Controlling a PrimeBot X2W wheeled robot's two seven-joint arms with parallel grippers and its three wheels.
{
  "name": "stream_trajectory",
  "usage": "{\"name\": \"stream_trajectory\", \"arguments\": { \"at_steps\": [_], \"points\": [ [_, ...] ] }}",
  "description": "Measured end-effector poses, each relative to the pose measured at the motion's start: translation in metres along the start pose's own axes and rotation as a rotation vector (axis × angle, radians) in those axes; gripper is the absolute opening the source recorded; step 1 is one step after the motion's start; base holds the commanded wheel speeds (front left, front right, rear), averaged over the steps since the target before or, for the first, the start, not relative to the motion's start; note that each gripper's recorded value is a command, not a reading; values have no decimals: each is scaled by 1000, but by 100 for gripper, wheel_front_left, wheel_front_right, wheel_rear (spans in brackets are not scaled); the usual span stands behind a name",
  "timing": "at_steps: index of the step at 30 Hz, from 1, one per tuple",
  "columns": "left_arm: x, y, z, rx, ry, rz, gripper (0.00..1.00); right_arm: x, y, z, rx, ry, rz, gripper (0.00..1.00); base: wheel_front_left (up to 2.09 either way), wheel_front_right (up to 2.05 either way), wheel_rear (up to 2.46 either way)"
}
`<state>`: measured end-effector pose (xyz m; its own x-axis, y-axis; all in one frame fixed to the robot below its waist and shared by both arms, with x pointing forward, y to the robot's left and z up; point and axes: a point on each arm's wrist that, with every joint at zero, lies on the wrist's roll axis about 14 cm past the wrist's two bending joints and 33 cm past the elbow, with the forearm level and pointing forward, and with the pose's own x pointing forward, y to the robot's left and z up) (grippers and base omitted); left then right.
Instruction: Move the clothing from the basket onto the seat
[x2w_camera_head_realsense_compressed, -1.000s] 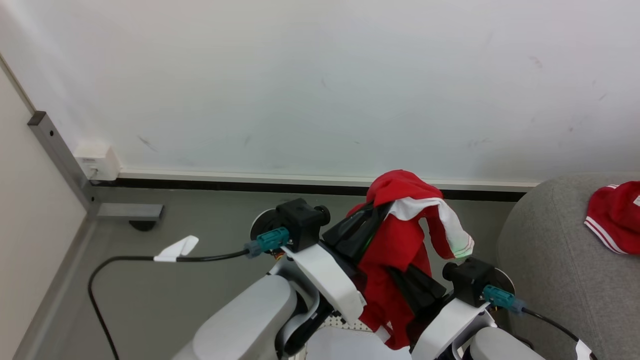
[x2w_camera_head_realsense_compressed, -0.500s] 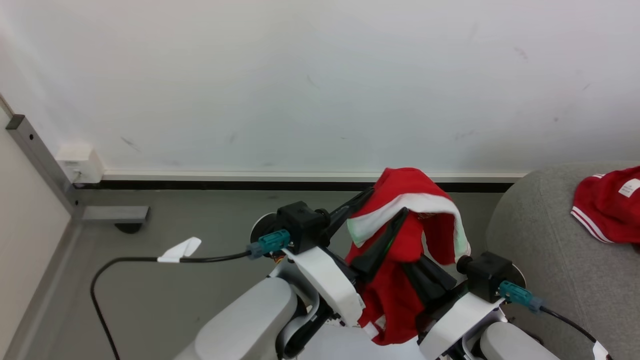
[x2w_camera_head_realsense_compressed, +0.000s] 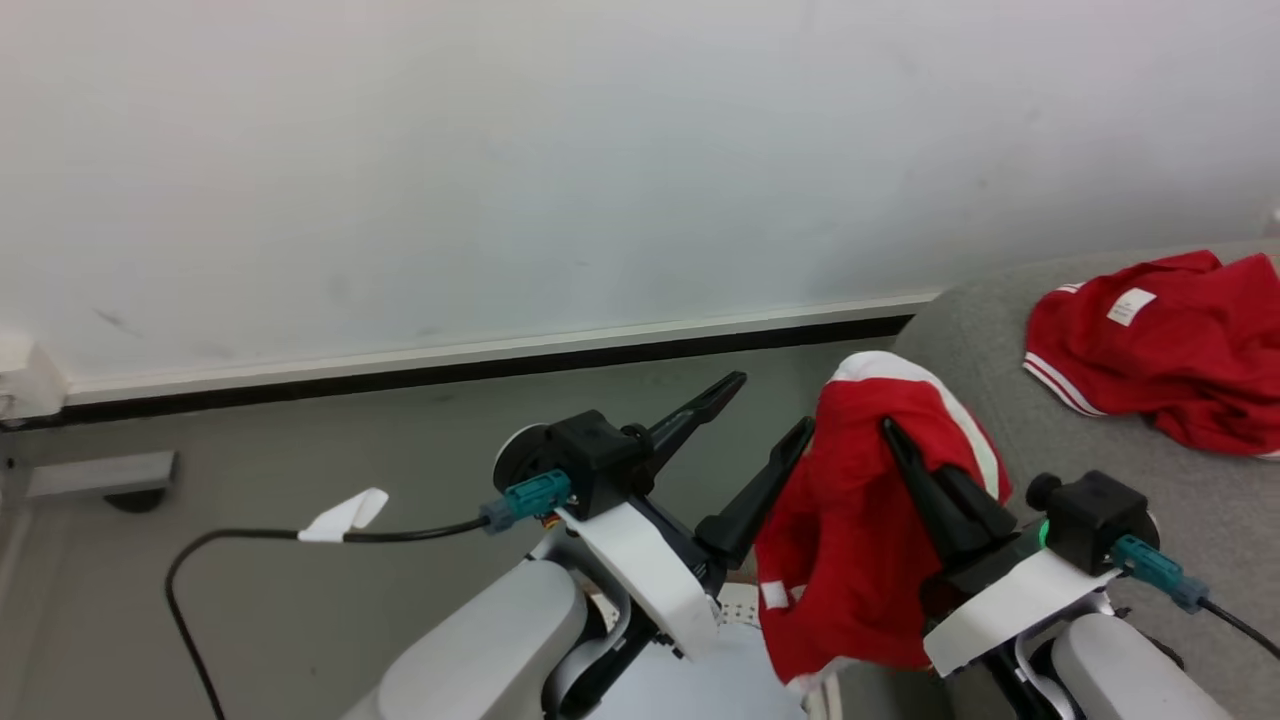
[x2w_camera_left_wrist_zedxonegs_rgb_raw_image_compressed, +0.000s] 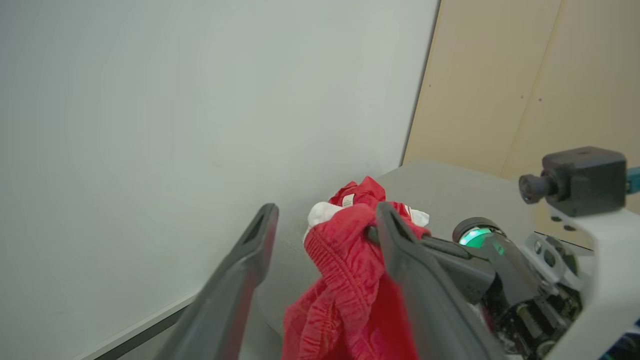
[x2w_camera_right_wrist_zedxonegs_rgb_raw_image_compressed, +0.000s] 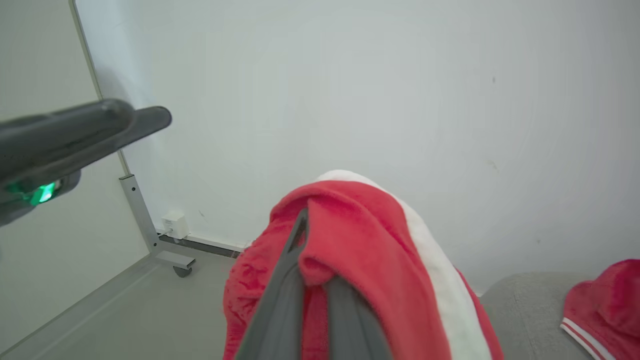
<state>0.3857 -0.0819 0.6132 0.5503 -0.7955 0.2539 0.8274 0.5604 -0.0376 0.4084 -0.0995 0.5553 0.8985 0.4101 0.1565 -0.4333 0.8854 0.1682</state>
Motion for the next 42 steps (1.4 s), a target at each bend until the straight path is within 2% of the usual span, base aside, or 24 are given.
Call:
{"name": "stream_trajectory", "arguments": {
  "at_steps": [14,22,30,42],
  "points": [
    [33,-46,-29,-60,26,-173,100,-63,-89,42,-107,-88,-279,0,0,0,0],
    [46,-76,-46,-95,52,-266,100,-106,-115,57,-141,-118,-410,0,0,0,0],
    [54,-97,-52,-118,56,-329,100,-128,-125,65,-160,-131,-470,0,0,0,0],
    [53,-90,-65,-135,74,-321,100,-119,-133,65,-185,-114,-465,0,0,0,0]
  ]
}}
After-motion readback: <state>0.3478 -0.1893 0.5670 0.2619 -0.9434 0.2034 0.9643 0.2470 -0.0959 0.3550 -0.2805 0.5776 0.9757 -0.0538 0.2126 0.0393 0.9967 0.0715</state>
